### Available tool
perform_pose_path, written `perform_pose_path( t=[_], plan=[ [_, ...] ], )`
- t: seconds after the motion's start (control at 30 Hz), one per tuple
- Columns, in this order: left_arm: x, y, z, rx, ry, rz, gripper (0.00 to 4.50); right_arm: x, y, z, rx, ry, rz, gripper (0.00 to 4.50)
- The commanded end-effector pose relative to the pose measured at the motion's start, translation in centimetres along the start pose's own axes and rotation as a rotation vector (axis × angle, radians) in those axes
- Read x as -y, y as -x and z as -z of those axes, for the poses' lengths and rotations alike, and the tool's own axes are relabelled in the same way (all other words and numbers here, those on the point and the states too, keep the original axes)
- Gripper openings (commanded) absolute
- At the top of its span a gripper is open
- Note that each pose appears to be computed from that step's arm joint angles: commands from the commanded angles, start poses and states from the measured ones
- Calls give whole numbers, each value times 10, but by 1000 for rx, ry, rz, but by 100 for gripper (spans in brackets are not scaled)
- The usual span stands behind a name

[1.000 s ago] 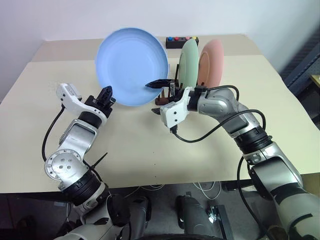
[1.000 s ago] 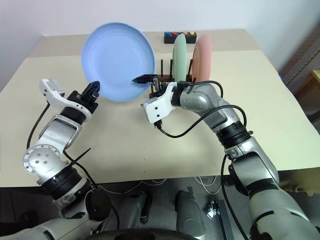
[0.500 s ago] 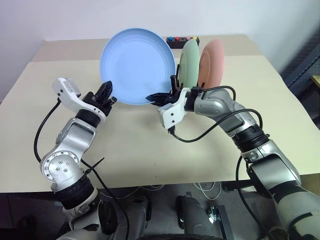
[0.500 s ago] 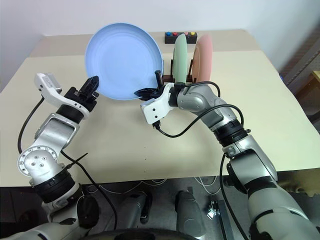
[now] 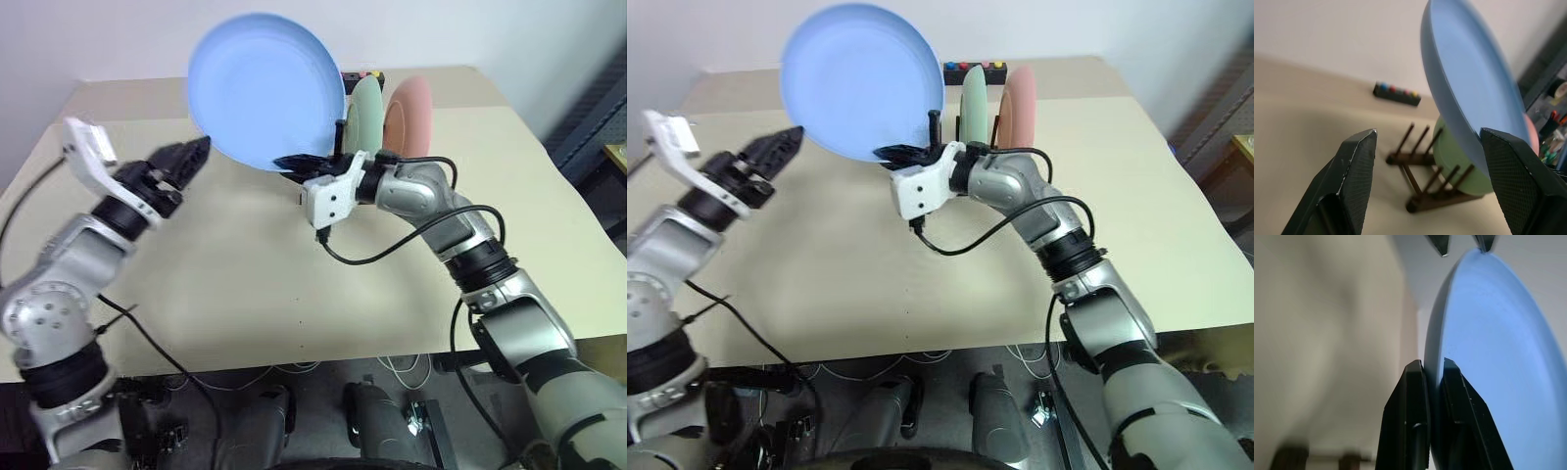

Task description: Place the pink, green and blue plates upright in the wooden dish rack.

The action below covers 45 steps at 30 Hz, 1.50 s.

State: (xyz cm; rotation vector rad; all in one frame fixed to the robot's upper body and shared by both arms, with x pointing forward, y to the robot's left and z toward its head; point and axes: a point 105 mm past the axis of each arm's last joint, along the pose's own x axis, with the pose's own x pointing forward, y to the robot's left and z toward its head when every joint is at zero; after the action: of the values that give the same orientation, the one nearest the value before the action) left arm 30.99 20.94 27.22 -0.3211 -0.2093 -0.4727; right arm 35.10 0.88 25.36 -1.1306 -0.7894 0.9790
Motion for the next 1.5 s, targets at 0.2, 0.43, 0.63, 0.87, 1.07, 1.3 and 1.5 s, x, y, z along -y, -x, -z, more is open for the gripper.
perform_pose_path(
  t=[0.2, 0.43, 0.63, 0.87, 1.07, 1.3, 1.5],
  plan=[
    [-19, 13, 8, -108, -59, -3, 448, 121, 28, -45, 342, -581, 435, 0],
    [0, 20, 6, -112, -198, 107, 448, 129, 36, -24, 445, -1139, 465, 0],
    [12, 30, 5, -135, -339, 210, 448, 109, 35, 1, 405, -1495, 447, 0],
    [18, 46, 18, -213, -388, 339, 448, 98, 37, 22, 385, -1760, 488, 0],
    [18, 45, 20, -193, -395, 338, 448, 91, 37, 37, 297, -1707, 578, 0],
    [19, 42, 24, -179, -380, 329, 448, 76, 34, 49, 249, -1781, 589, 0],
    [10, 40, 19, -159, -389, 278, 448, 77, 31, 46, 263, -1858, 570, 0]
  ],
)
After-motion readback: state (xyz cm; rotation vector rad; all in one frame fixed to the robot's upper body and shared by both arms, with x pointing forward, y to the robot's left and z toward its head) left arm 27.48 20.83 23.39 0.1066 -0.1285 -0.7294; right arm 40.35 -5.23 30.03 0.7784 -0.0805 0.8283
